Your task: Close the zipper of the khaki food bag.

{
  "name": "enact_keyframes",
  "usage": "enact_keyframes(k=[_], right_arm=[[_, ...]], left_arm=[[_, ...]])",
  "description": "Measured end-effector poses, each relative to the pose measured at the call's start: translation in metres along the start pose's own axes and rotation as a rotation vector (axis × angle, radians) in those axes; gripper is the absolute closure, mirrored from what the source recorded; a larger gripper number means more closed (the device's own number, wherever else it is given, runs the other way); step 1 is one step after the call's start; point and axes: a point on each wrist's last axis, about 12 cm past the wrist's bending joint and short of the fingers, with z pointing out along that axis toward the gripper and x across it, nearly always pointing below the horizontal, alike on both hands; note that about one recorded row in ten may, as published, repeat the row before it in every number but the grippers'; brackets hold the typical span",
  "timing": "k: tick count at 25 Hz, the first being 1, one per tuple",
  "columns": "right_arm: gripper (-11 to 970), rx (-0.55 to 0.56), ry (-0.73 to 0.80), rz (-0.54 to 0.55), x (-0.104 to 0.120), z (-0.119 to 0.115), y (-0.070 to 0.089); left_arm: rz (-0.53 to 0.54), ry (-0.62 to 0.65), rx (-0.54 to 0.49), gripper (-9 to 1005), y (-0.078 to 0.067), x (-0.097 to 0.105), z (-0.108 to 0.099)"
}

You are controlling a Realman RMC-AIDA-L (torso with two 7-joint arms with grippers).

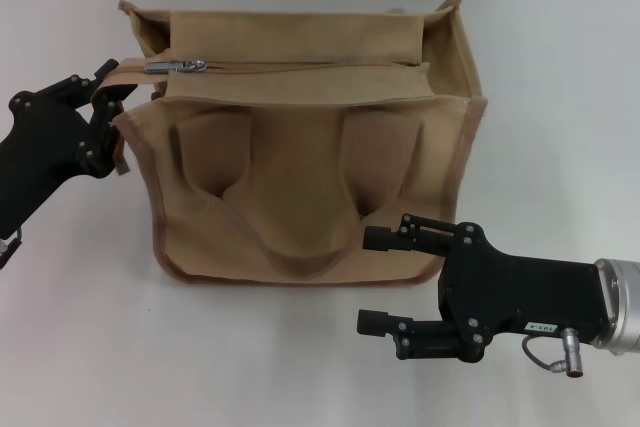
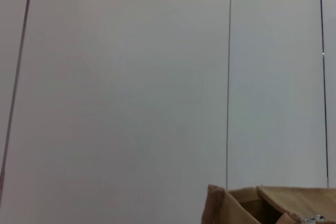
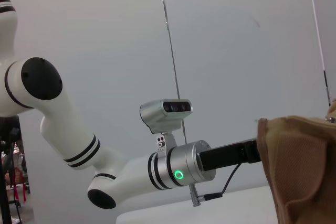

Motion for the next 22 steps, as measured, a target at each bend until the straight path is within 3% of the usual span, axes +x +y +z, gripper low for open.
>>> enact_keyframes(k=[11,13,20,22], right_arm=[[170,0.005,-0.003,-0.003,-0.001,0.000,-0.001],[170,0.010,-0.041,0.001,-0.004,0.001,0.000],[170,-0.002,-0.180,-0.011,-0.014,0.000,0.007],[170,0.052,-0.267,-0.022,-0.022,-0.002,0.003]], left_arm=[[0.041,-0.006,0.003,921,-0.003,0.001,0.002],[0.041,-0.014,0.007,969,-0.003,0.000,0.003],[0.031,-0.085,0.045,966,-0.008,-0.007,0.006],[0.025,-0.139,0.079,966,-0.011,-0.013,0.008]])
